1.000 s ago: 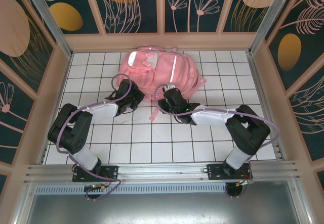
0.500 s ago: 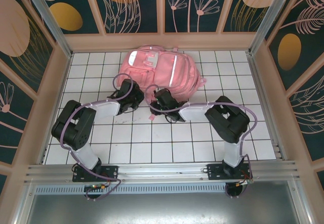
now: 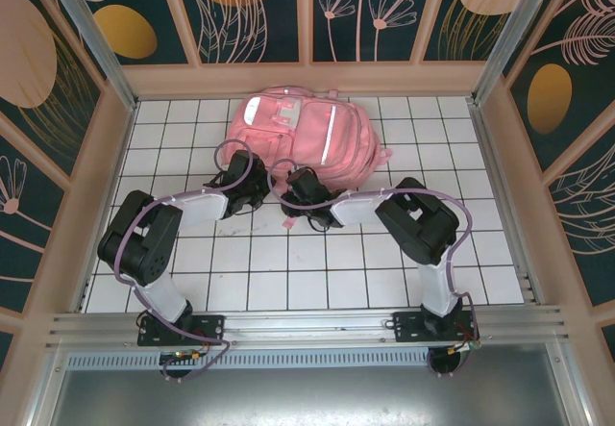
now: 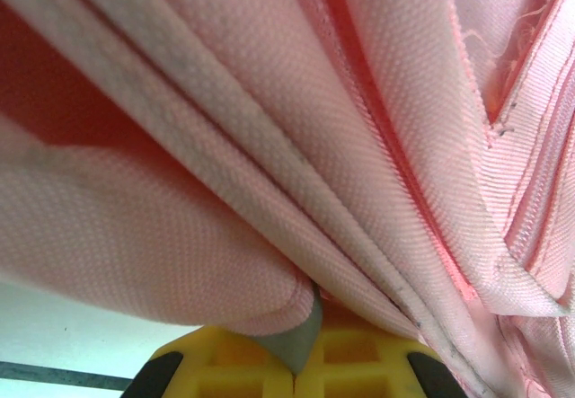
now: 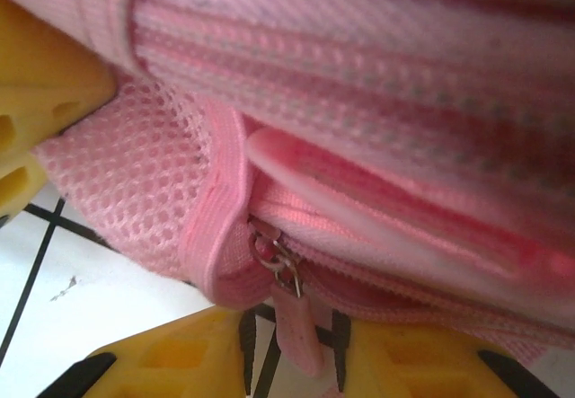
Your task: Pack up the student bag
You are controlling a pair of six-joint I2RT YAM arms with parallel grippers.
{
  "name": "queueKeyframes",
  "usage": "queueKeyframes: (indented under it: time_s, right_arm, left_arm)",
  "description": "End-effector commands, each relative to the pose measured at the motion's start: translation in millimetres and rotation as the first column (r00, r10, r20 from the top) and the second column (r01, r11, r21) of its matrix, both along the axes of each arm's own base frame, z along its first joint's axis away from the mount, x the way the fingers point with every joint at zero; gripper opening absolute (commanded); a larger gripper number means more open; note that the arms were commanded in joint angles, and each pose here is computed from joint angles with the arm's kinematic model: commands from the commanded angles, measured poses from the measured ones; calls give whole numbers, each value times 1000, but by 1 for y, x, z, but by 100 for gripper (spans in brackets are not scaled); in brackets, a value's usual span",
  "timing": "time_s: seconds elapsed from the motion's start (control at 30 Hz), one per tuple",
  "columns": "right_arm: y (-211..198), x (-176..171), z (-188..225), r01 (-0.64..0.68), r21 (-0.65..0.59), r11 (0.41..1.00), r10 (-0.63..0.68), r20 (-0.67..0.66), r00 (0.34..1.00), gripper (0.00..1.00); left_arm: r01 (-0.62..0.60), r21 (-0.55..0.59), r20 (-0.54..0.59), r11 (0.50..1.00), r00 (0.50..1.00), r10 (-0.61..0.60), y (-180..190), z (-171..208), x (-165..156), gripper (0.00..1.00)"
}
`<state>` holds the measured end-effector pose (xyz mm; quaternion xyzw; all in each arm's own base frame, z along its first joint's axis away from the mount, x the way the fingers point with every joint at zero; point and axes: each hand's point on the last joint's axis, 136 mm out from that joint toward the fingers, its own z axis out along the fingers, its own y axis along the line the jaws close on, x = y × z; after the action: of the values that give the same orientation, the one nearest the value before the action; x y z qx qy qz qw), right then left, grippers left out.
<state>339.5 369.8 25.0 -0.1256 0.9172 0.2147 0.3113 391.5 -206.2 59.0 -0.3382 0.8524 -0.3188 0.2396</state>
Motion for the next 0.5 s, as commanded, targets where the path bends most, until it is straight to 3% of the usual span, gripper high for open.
queueKeyframes:
  time_s: [0.0, 0.07, 0.2, 0.23, 0.47]
  right_arm:
    - [-6, 9, -16, 49, -27, 998, -49, -25, 998, 32]
    - [-6, 11, -18, 55, -26, 998, -56, -24, 998, 27]
    - [-10, 13, -16, 70, -37, 997, -70, -12, 997, 2]
    - [-11, 13, -15, 74, -41, 996, -74, -9, 997, 0]
    - [-28, 11, 9, 120, -42, 992, -119, 33, 992, 0]
  left_arm:
    - [-13, -1, 22, 1000, 1000, 13, -1, 2, 8, 0]
    - [-14, 1, 22, 1000, 1000, 14, 0, 1, 6, 0]
    - [-21, 4, 20, 1000, 1000, 21, 3, 1, 4, 0]
    - [-22, 5, 21, 1000, 1000, 22, 3, 1, 4, 0]
    - [-38, 38, 15, 999, 999, 37, 9, -1, 4, 0]
